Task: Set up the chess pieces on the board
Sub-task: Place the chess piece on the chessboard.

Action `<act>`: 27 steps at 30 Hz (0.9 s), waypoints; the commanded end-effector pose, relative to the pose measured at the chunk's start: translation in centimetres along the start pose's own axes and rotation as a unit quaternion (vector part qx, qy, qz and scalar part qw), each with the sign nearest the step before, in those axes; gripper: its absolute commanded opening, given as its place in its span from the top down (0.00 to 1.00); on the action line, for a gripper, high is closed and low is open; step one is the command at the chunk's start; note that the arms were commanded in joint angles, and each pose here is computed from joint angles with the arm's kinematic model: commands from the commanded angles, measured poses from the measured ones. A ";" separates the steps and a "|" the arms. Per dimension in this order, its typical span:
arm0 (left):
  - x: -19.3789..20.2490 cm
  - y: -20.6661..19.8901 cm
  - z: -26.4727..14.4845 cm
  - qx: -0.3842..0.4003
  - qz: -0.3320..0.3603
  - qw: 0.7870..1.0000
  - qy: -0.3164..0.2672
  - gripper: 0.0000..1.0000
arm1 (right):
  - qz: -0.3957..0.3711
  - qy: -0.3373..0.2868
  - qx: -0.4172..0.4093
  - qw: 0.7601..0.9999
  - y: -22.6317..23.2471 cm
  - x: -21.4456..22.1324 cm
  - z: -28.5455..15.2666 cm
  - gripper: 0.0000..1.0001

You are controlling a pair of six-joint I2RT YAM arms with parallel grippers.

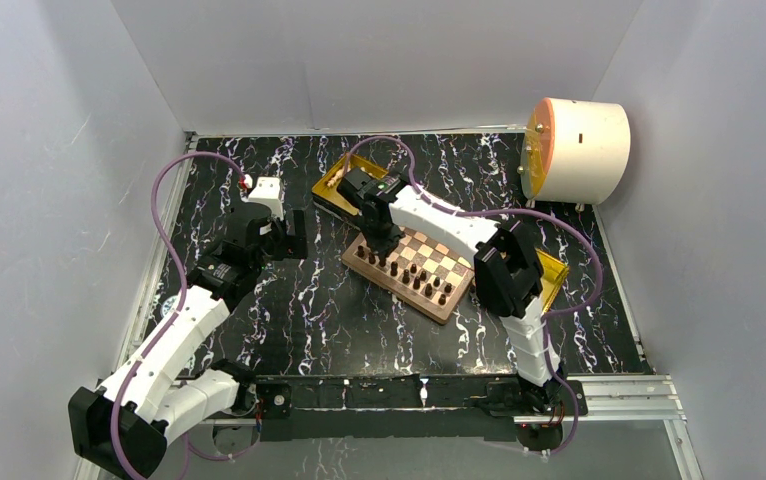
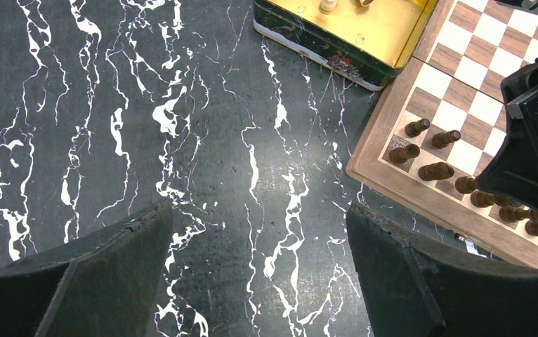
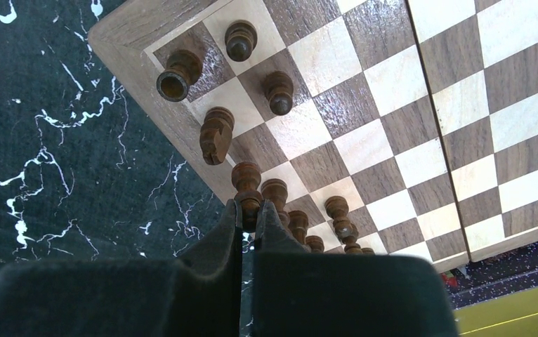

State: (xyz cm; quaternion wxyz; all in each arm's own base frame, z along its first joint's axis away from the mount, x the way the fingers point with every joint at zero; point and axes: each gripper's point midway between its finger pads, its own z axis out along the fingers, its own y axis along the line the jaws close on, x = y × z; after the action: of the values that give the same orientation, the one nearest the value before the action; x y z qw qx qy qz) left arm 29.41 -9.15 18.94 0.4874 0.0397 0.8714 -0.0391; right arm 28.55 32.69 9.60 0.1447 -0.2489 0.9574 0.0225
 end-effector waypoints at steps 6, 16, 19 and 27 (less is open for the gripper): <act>-1.6 0.0 -0.9 0.000 -0.001 1.000 -0.025 0.09 | -0.003 -0.006 0.016 1.000 0.0 -0.7 0.1 0.91; -1.6 -0.1 -1.0 0.003 -0.002 1.000 -0.025 0.09 | 0.001 0.003 0.020 1.000 0.0 -0.4 0.8 0.88; -1.6 -0.1 -0.9 0.003 -0.001 1.000 -0.025 0.09 | 0.002 0.007 0.020 1.000 0.0 -0.3 1.0 0.83; -1.5 -0.3 -0.9 0.007 0.000 1.000 -0.024 0.09 | 0.013 -0.011 0.004 1.000 0.8 -1.2 0.5 0.69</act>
State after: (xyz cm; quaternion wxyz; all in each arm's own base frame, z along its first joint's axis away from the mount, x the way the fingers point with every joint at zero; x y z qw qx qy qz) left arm 29.35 -9.30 18.94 0.4871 0.0422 0.8714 -0.0405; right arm 28.65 32.60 7.86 0.1337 -0.2457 0.9601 0.0020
